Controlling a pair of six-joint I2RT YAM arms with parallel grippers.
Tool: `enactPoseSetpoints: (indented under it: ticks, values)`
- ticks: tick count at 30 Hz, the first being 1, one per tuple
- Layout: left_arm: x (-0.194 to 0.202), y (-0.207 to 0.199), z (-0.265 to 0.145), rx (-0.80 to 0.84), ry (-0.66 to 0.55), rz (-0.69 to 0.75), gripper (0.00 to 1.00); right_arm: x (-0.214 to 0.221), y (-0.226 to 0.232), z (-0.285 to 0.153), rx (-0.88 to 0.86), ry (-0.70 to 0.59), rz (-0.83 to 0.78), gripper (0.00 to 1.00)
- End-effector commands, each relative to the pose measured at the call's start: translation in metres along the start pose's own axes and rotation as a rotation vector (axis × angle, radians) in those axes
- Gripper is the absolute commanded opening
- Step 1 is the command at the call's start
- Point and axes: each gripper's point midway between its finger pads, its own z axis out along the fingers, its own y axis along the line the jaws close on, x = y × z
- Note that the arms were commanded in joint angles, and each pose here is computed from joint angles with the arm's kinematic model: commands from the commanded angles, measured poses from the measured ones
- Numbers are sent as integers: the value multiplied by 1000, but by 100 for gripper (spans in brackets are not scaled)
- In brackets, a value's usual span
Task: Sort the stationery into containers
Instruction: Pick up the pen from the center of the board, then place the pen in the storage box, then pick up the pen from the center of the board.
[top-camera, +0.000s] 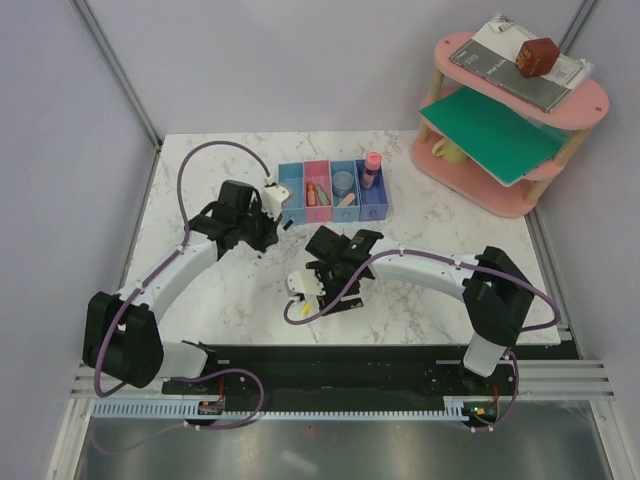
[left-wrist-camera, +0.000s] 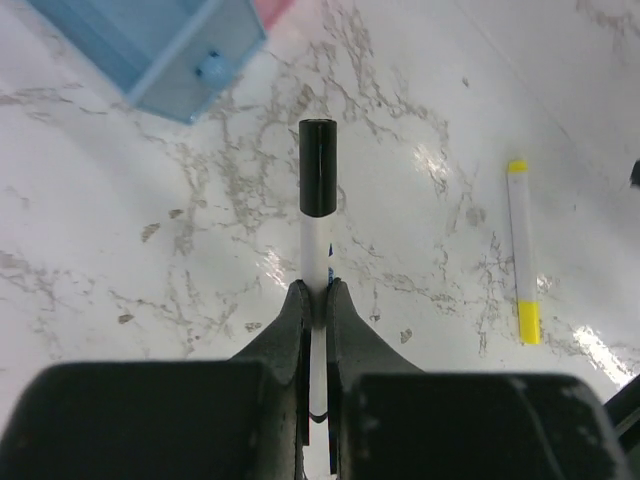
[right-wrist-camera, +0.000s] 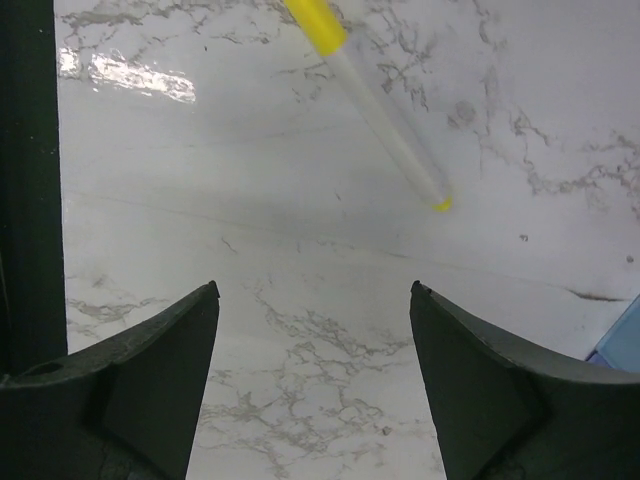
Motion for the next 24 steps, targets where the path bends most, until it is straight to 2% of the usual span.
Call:
enactPoseSetpoints:
  ticks: [1,5,9,10,15,24]
  values:
    - [-41,24,-24,-37,-134,-115,2,-20,-10,13,46,30,-170,84]
    - [-69,49,-17,-71,-178,-206,2,-30,-10,30,33,48,-245,84]
    - [-90,71,15,-58,-158,-291,2,-39,-11,46,5,45,-279,83]
    - [-110,76,13,-56,-197,-300,2,-41,-11,48,0,42,-286,83]
    - [-143,88,29,-26,-230,-335,2,-46,-14,60,-19,42,-315,82]
    - [-125,91,66,10,-159,-370,2,-43,-8,86,-96,47,-369,78]
